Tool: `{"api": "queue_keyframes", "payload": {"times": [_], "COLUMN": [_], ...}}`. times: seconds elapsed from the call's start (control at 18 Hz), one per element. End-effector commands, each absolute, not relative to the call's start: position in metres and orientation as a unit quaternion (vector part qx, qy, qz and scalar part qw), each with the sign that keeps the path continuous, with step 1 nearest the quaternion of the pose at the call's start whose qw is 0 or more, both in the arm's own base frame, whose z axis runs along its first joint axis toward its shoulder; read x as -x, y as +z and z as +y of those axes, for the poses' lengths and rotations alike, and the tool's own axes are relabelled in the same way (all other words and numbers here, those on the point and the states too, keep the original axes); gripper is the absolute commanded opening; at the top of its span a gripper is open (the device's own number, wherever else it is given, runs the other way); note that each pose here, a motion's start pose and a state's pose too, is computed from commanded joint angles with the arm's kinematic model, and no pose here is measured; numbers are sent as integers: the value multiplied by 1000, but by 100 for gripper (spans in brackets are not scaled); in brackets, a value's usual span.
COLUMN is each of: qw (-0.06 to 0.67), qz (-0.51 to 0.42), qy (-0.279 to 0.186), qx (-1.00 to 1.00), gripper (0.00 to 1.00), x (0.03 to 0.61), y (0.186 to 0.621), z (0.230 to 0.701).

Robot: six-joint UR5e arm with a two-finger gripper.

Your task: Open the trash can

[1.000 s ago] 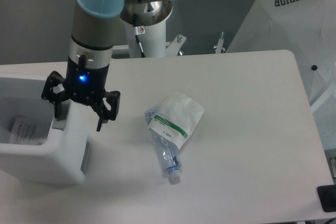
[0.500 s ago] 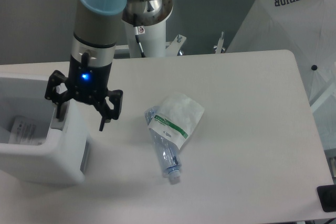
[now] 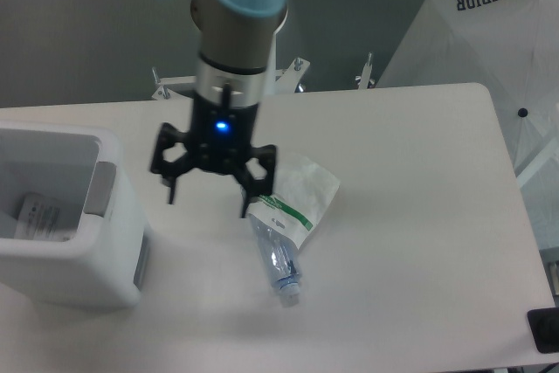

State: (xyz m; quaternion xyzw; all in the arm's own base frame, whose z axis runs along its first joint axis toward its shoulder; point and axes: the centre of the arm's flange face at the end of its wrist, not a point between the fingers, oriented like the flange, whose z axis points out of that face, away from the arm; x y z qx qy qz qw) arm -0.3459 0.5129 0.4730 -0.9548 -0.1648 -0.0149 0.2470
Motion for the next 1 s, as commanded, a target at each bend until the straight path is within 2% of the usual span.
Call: {"api": "queue_keyframes", "payload": {"times": [0.5, 0.89, 1.0], "qw": [148, 81, 72], "qz": [-157, 15, 31], "qy": [55, 80, 85], "qx": [975, 993, 993], "gripper": [100, 100, 100], "x": [437, 474, 484], "y": [409, 373, 372], "z": [469, 424, 413]}}
